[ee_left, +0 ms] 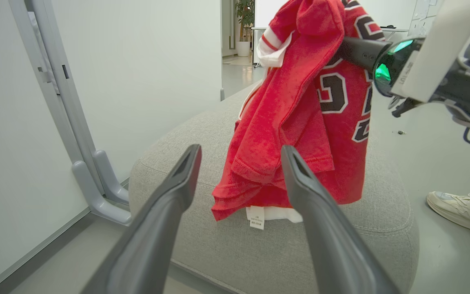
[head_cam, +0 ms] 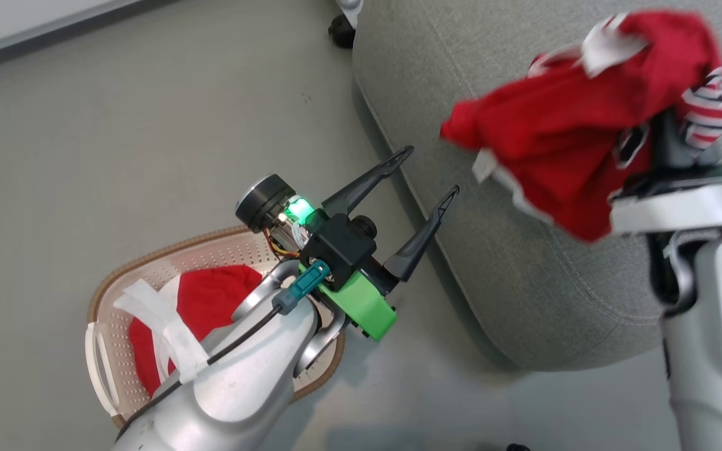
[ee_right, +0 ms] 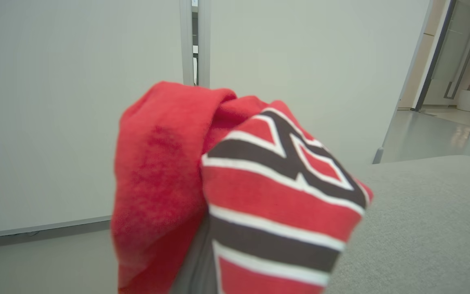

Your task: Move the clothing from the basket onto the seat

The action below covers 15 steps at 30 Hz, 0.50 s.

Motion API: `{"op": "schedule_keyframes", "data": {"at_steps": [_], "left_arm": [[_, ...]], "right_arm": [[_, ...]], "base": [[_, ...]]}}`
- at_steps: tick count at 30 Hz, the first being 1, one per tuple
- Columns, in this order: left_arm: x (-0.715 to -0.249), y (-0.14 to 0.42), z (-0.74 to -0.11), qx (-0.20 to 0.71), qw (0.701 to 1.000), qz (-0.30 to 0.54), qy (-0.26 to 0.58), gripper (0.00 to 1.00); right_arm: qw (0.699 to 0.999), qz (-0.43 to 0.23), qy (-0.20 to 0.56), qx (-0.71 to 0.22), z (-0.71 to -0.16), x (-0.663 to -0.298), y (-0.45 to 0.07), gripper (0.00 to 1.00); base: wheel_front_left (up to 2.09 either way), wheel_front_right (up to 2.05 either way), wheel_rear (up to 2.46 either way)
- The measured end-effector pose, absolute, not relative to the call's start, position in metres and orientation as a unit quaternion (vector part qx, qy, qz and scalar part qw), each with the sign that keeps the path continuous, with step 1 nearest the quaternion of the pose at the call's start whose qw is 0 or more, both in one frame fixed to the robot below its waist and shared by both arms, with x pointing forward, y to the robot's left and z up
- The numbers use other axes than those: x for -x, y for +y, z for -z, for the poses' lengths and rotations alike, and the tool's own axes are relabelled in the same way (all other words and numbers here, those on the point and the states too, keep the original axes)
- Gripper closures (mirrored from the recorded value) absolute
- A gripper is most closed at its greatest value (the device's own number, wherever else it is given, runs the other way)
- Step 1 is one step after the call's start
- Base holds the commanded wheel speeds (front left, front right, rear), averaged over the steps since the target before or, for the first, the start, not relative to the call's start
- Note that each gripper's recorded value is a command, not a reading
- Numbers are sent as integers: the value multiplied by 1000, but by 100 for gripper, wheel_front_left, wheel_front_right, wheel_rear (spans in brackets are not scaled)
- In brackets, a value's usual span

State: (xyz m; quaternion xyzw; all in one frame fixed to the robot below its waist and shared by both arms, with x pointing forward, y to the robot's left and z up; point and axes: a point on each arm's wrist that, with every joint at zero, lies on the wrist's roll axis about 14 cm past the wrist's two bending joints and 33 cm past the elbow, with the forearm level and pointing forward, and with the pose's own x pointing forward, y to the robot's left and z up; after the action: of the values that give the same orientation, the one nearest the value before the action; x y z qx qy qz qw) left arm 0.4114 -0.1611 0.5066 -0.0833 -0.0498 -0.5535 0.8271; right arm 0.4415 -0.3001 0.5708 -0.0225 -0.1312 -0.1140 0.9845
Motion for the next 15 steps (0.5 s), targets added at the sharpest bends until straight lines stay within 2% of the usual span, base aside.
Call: {"op": "schedule_keyframes", "data": {"at_steps": [9, 15], "left_arm": [[-433, -156, -478, 79, 831, 550, -33, 0], [-447, -153, -452, 85, 833, 546, -15, 0]], "right_arm": [[963, 141, -213, 87, -634, -488, -341, 100], [952, 150, -240, 120, -656, -523, -360, 100]], "base": [[0, 0, 0], [0, 0, 0]]}}
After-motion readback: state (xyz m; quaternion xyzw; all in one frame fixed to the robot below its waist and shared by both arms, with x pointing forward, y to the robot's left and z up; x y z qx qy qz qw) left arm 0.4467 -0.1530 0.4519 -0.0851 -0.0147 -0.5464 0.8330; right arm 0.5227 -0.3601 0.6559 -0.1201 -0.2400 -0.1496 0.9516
